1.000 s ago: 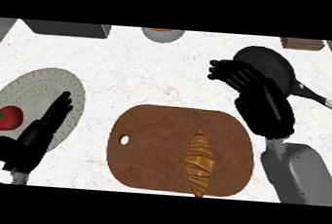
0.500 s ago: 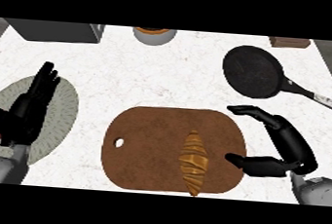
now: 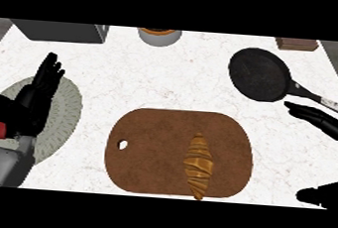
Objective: Pick the croissant from the cutting board and place it in the pan
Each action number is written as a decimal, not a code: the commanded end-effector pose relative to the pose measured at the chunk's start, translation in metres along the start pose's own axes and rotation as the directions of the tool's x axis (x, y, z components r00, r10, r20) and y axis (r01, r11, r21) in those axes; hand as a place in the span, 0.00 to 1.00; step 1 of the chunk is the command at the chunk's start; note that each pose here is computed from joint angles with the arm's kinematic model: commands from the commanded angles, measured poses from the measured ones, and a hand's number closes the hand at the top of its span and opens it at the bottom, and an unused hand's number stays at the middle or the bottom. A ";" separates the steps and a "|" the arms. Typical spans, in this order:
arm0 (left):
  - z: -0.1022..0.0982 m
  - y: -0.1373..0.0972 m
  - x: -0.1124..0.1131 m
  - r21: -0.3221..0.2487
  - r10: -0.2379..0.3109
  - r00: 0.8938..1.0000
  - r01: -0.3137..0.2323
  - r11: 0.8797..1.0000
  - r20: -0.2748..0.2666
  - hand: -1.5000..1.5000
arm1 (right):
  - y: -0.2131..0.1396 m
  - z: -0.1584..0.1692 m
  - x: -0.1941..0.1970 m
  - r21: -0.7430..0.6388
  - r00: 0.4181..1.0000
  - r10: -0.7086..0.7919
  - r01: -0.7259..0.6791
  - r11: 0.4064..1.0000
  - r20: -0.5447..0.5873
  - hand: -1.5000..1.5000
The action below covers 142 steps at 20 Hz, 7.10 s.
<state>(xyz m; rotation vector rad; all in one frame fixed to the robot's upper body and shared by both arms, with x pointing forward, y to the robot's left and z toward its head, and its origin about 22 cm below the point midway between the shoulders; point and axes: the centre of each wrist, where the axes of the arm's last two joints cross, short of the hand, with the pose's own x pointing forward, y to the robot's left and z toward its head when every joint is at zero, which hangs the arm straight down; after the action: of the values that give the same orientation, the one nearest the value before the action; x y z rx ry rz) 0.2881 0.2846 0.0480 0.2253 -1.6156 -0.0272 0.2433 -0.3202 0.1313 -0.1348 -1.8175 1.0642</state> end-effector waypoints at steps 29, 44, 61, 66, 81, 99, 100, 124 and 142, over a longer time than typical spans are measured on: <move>-0.008 -0.014 -0.001 -0.019 -0.006 1.000 0.006 1.000 -0.009 0.50 | 0.062 -0.079 0.130 0.244 0.975 0.165 -0.125 0.962 -0.151 0.00; -0.001 -0.001 -0.006 -0.027 -0.001 1.000 0.001 1.000 0.005 0.50 | 0.096 -0.106 0.078 0.383 0.949 0.227 -0.131 0.914 -0.217 0.00; -0.006 -0.013 0.015 -0.028 0.002 1.000 -0.002 1.000 0.008 0.50 | 0.128 -0.122 0.072 0.525 0.852 0.470 -0.298 0.797 -0.230 0.00; 0.004 -0.018 0.000 -0.025 -0.002 1.000 0.002 1.000 0.009 0.50 | 0.145 -0.126 0.065 0.566 0.834 0.502 -0.305 0.766 -0.229 0.00; -0.010 0.014 0.010 -0.023 0.002 1.000 -0.001 1.000 0.008 0.50 | 0.166 -0.129 0.046 0.625 0.817 0.529 -0.293 0.723 -0.229 0.00; 0.010 0.004 -0.017 -0.014 -0.010 1.000 0.010 1.000 0.014 0.50 | 0.180 -0.126 0.007 0.641 0.854 0.512 -0.340 0.688 -0.097 1.00; -0.003 -0.020 0.000 -0.029 0.005 1.000 -0.005 1.000 -0.003 0.50 | 0.204 -0.129 0.025 0.623 0.853 0.517 -0.368 0.691 -0.070 1.00; -0.015 -0.009 0.015 -0.031 0.000 1.000 0.000 1.000 -0.002 0.50 | 0.162 -0.216 0.122 -0.352 0.755 0.211 -0.509 0.785 -0.621 1.00; -0.011 -0.012 0.011 -0.062 -0.005 0.999 0.007 0.998 0.033 0.50 | 0.011 -0.159 -0.085 -0.447 0.649 0.095 -0.615 0.650 -0.755 1.00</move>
<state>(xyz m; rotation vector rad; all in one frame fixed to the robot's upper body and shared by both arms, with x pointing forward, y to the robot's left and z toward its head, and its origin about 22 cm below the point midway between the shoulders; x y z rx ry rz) 0.3003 0.2695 0.0527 0.1889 -1.6294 -0.0630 0.4014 -0.2192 0.1123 -1.1610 -1.4526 0.4080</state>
